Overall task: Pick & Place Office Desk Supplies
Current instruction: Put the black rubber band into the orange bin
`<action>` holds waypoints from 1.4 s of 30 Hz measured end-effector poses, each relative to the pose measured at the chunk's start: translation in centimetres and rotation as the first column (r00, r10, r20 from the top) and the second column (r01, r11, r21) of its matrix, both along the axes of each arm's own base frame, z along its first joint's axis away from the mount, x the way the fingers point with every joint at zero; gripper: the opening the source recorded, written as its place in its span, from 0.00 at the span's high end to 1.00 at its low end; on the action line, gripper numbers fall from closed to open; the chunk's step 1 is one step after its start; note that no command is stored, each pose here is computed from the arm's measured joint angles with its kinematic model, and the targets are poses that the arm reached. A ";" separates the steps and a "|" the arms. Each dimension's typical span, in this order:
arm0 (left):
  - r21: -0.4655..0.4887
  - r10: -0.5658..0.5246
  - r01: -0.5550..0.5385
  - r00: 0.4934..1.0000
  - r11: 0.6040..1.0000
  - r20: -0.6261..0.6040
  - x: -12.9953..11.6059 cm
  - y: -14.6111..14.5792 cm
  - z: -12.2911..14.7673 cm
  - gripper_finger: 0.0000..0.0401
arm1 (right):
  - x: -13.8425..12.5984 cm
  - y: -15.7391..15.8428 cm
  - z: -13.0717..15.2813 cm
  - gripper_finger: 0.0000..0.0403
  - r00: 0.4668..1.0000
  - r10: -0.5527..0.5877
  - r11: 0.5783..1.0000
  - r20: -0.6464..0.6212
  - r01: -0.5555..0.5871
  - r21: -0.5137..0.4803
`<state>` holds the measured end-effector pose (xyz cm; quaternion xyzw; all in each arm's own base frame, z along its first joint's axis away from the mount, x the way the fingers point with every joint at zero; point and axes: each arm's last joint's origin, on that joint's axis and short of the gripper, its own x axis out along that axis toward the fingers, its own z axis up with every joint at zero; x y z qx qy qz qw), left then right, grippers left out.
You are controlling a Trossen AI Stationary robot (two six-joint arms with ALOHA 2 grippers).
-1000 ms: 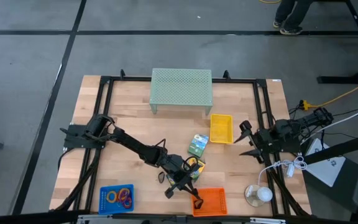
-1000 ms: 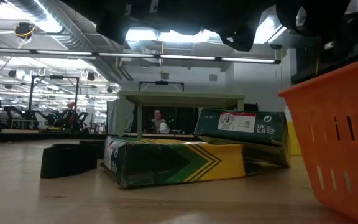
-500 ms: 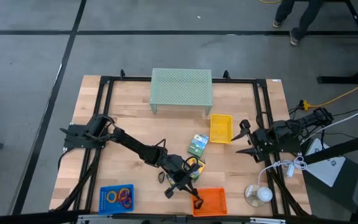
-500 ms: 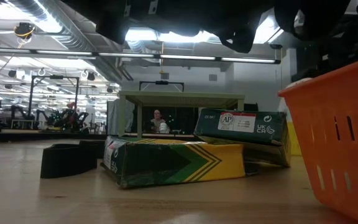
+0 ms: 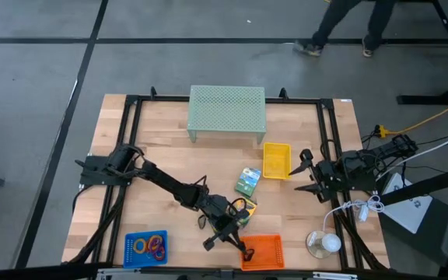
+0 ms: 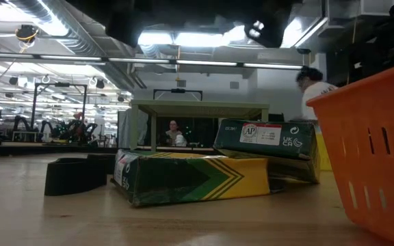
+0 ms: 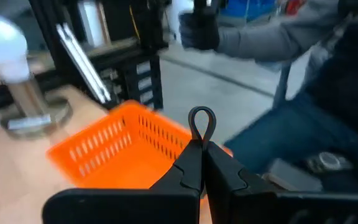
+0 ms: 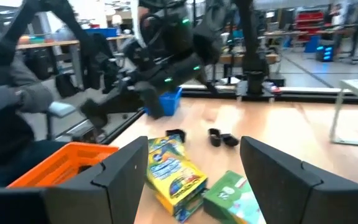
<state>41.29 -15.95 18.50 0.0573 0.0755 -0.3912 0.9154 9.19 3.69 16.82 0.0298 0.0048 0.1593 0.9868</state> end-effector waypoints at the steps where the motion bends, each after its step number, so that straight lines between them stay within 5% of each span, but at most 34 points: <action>1: -0.005 0.017 -0.017 1.000 1.000 0.005 0.1 0.0 -0.2 0.99 | 0.0 0.0 0.0 0.37 1.000 -0.010 1.000 0.003 0.010 -0.003; 7: -0.046 0.031 -0.033 0.999 0.998 -0.036 2.1 -0.6 -2.2 0.99 | 0.0 0.0 0.1 0.37 1.000 -0.018 1.000 0.010 0.018 -0.004; 16: 0.056 0.146 -0.141 0.984 0.988 -0.105 3.7 -0.8 -4.0 0.95 | 0.0 -0.1 0.1 0.37 1.000 -0.020 1.000 0.006 0.020 0.019; 28: 0.041 0.109 -0.106 0.991 0.994 -0.083 3.5 -0.8 -2.7 0.67 | 0.0 0.0 0.1 0.37 1.000 -0.009 0.999 -0.006 0.010 0.037; 36: 0.044 0.083 -0.080 0.993 0.996 -0.083 3.2 -0.8 -2.2 0.59 | 0.0 0.0 0.1 0.37 1.000 -0.009 0.999 -0.006 0.009 0.037; 42: 0.187 0.268 -0.254 0.962 0.949 -0.054 1.9 0.2 1.7 0.61 | 0.0 0.0 0.0 0.37 1.000 -0.009 0.999 -0.007 0.009 0.037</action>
